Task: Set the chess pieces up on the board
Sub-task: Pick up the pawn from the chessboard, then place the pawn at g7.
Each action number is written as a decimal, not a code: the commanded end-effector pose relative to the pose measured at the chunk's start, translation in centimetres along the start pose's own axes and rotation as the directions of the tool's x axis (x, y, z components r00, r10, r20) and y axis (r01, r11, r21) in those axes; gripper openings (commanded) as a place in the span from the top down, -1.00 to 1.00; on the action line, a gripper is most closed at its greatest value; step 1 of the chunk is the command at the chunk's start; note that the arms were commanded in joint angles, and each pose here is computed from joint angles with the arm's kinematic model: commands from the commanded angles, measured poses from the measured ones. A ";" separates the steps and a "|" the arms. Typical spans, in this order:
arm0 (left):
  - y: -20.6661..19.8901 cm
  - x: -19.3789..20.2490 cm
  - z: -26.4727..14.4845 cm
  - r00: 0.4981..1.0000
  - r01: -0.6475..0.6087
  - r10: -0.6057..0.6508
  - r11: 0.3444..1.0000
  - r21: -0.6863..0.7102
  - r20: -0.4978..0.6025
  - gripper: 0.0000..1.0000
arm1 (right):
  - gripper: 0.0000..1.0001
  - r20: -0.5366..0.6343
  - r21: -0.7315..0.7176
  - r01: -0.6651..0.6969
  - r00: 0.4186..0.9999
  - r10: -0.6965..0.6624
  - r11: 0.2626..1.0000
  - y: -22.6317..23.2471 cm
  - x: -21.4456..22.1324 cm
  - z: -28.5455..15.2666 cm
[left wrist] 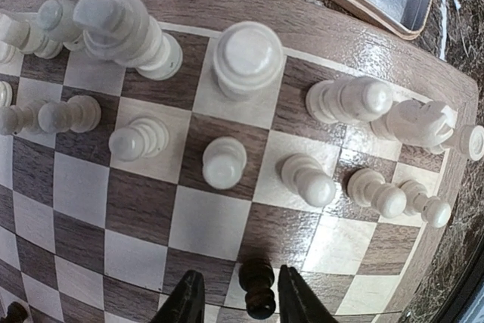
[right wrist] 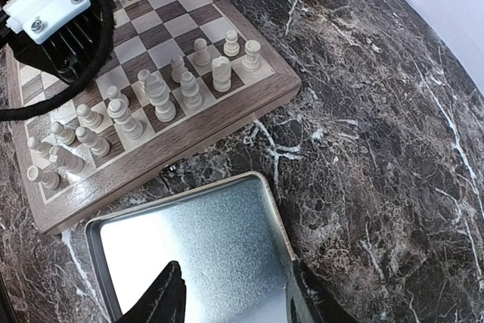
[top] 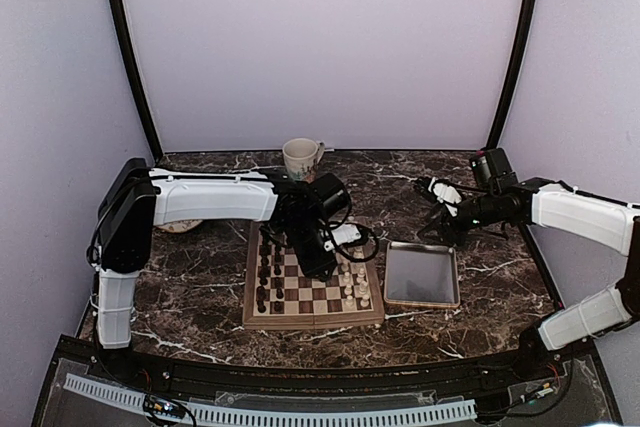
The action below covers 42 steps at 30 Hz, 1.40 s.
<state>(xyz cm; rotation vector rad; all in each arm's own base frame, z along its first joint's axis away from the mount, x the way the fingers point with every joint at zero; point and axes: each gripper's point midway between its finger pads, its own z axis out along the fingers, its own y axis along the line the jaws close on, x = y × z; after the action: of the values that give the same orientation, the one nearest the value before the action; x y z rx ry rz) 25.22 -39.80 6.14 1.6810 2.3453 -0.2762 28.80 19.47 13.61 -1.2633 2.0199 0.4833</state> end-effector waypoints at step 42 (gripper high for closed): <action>12.5 4.3 -6.3 0.923 0.383 -0.380 0.888 -0.255 0.064 0.85 | 0.11 -0.014 -0.032 0.017 1.000 -0.017 0.999 -0.2 -0.2 0.4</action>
<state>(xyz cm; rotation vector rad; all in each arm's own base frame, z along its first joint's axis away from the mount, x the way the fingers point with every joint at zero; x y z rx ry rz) 34.94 -31.00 9.24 1.1631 2.5580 -0.0631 28.59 19.62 12.92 -1.3036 2.0349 0.5024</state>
